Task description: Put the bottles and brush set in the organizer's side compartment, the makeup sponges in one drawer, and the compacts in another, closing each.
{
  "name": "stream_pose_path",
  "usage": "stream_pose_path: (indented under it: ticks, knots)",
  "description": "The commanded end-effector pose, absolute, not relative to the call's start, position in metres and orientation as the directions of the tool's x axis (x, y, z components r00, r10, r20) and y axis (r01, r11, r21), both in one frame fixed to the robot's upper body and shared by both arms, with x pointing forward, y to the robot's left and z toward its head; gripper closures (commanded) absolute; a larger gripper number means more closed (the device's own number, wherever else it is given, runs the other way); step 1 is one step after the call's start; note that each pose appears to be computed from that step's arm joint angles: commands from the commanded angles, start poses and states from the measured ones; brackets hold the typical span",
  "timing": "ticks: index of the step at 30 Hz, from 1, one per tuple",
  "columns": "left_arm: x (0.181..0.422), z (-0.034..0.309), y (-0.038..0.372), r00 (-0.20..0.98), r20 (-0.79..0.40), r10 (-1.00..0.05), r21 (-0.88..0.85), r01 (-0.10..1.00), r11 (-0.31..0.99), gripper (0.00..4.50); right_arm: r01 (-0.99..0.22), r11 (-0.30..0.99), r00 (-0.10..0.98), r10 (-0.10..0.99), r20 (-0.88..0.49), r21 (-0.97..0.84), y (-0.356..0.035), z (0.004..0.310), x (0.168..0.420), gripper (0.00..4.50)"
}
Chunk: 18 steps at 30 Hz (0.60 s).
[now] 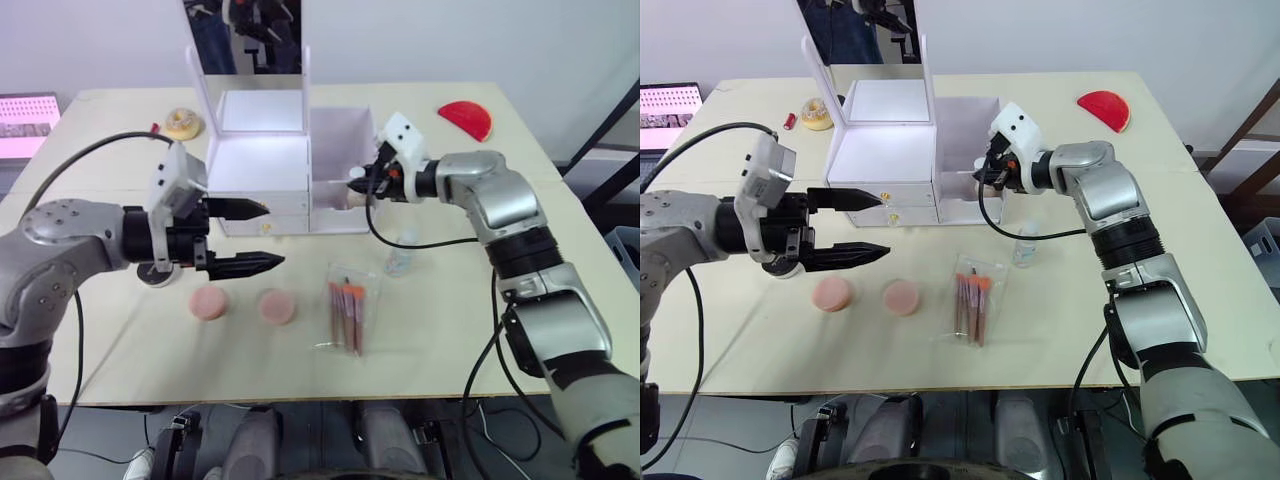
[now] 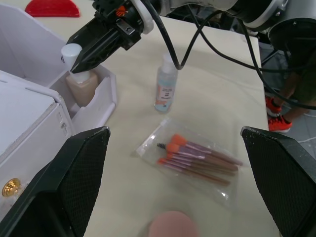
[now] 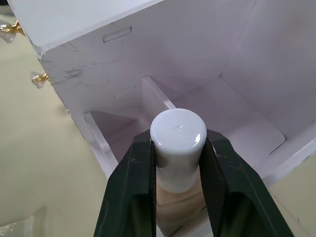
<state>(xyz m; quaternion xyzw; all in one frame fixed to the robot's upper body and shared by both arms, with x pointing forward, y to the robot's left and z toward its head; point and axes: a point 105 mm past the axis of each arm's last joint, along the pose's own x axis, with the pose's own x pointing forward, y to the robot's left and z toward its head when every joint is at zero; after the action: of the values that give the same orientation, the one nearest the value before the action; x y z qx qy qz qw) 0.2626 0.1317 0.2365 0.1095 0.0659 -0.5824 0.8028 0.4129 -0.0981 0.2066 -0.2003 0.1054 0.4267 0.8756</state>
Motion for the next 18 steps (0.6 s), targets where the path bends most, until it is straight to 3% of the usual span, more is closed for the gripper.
stream_pose_path:
  ticks: [1,5,10,14,18]
  knots:
    - [0.261,0.246,0.134,0.322,-0.216,-0.922,0.14,0.944,0.297,0.0,-0.78,0.559,0.625,0.717,-0.308,-0.281,-0.097,0.22,0.412,1.88]
    - [0.261,0.246,0.133,0.32,-0.212,-0.923,0.14,0.945,0.295,0.0,-0.783,0.552,0.62,0.732,-0.284,-0.287,-0.095,0.234,0.407,0.05]
    - [0.264,0.244,0.136,0.332,-0.207,-0.92,0.14,0.941,0.308,0.0,-0.787,0.538,0.605,0.767,-0.213,-0.302,-0.098,0.274,0.387,0.05]
    - [0.274,0.238,0.155,0.395,-0.197,-0.897,0.112,0.918,0.38,0.0,-0.792,0.535,0.587,0.799,-0.128,-0.293,-0.11,0.31,0.352,0.05]
    - [0.284,0.224,0.186,0.478,-0.225,-0.849,0.087,0.878,0.471,0.0,-0.769,0.586,0.621,0.78,-0.078,-0.256,-0.134,0.32,0.318,0.05]
